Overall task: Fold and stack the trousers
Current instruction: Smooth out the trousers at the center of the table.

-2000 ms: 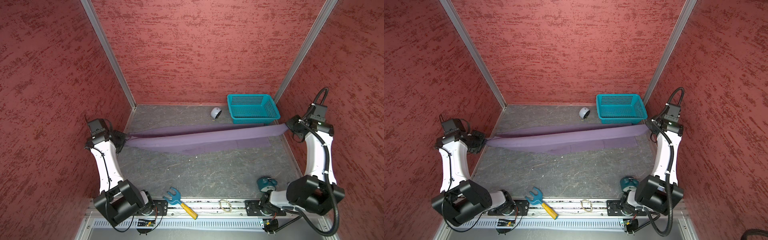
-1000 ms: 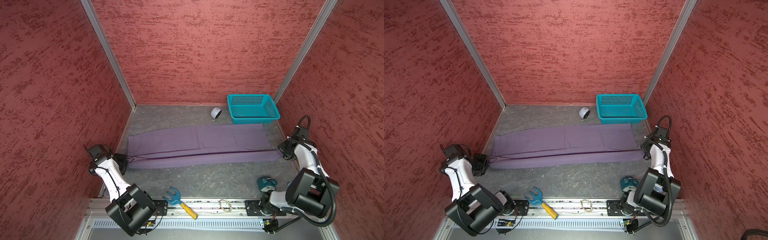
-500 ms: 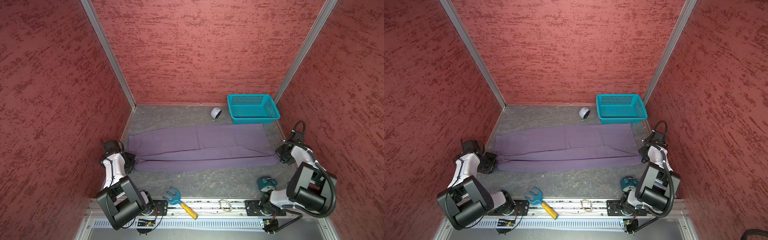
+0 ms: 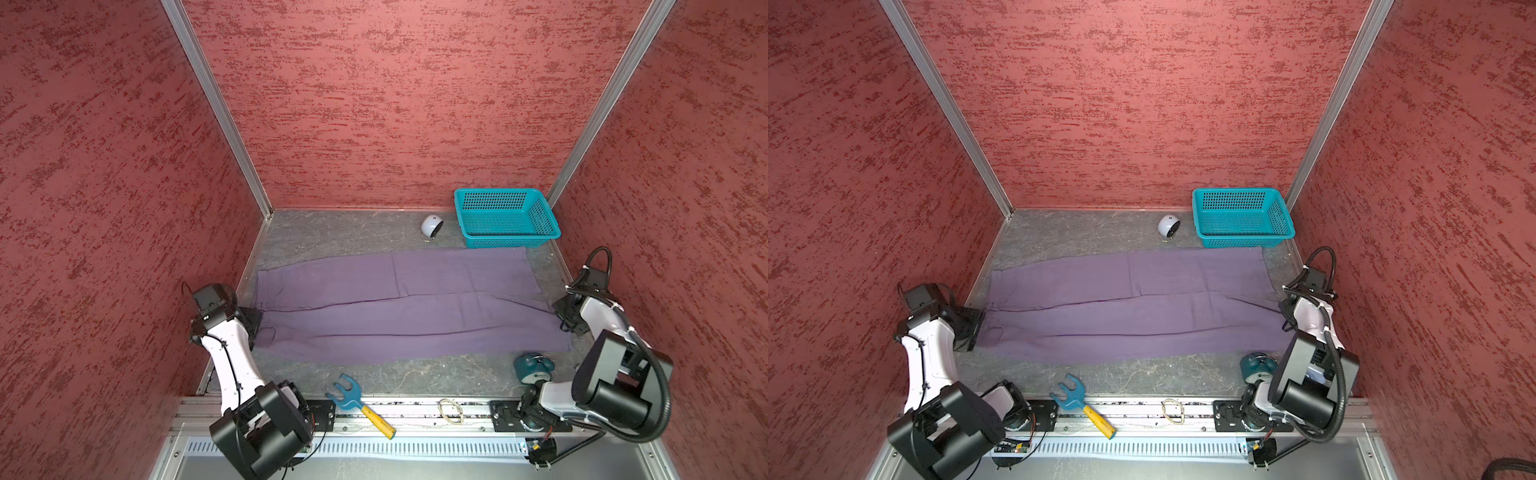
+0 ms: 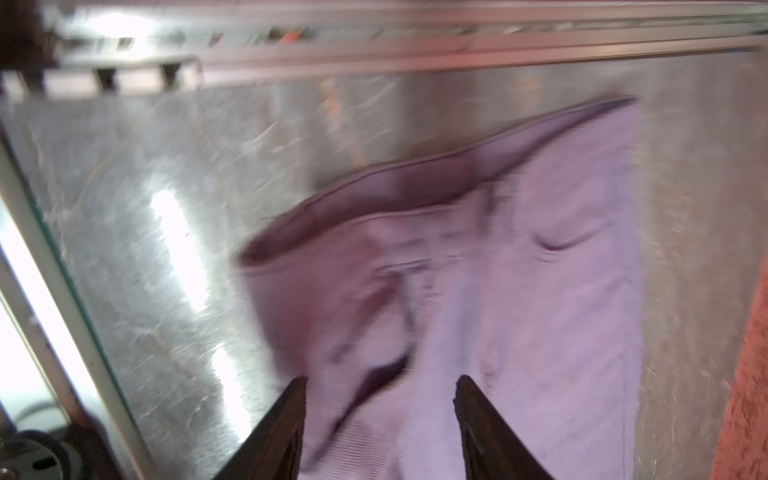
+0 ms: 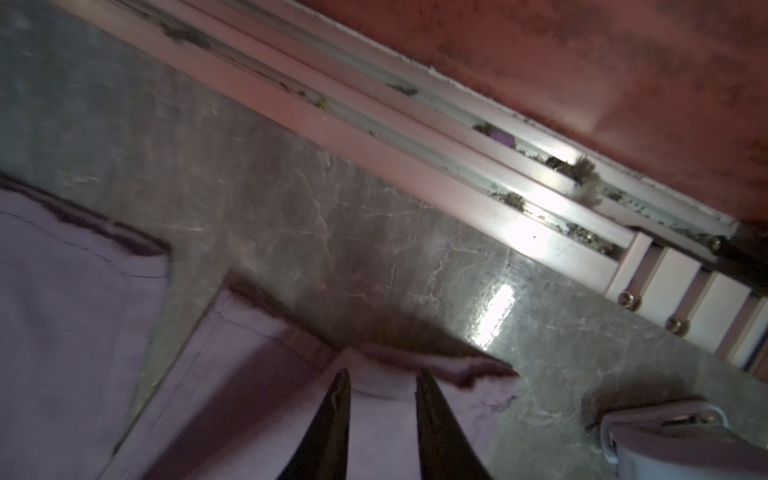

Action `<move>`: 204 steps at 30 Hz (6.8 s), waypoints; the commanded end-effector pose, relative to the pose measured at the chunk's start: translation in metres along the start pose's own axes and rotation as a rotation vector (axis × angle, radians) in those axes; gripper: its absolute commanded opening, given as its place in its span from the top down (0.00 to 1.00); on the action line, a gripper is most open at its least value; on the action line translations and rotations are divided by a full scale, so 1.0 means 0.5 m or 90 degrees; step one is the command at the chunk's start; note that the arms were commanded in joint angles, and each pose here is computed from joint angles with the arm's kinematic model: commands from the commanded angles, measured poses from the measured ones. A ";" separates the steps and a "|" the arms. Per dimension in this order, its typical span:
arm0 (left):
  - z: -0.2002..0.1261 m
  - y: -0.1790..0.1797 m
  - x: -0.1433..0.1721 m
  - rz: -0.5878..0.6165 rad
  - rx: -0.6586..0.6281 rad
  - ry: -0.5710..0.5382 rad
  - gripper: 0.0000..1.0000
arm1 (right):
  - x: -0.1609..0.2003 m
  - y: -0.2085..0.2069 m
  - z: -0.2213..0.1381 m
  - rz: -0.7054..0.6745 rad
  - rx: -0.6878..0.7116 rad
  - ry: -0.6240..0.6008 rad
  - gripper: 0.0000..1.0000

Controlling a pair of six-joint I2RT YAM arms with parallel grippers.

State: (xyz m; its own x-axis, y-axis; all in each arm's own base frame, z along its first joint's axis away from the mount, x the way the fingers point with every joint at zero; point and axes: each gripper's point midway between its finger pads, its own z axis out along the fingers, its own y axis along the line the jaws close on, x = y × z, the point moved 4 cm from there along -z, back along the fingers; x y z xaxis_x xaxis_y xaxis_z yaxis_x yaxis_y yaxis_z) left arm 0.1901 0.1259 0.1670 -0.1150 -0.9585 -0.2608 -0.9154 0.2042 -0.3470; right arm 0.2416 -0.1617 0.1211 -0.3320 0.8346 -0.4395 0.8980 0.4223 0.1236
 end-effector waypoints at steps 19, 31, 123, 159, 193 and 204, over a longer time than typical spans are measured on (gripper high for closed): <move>0.189 -0.367 0.073 0.291 -0.043 0.041 0.20 | 0.037 0.336 -0.018 -0.200 -0.201 -0.029 0.87; 0.303 -0.383 0.098 0.326 -0.100 0.080 0.14 | 0.092 0.344 0.089 -0.222 -0.171 0.052 0.70; -0.011 -0.246 0.605 0.774 0.176 0.257 0.35 | 0.003 0.331 0.031 -0.154 -0.236 0.055 0.94; 0.040 -0.022 0.708 0.914 -0.076 0.363 0.29 | 0.036 0.364 0.169 -0.155 -0.197 0.119 0.94; 0.254 -0.354 0.118 0.294 0.012 0.102 0.21 | 0.069 0.271 0.105 -0.174 -0.160 0.083 0.87; 0.318 -0.278 0.034 0.207 -0.069 0.093 0.22 | 0.090 0.243 0.099 -0.146 -0.149 0.094 0.86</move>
State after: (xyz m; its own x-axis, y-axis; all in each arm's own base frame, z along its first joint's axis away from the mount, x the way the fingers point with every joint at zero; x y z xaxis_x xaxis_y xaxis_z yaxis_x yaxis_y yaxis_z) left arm 0.3779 0.0977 0.0668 -0.4972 -0.8490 -0.1788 -0.8317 0.5251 -0.1804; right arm 0.3489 -0.0901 0.0584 -0.5981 0.7383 -0.3118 0.7089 0.6689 0.2238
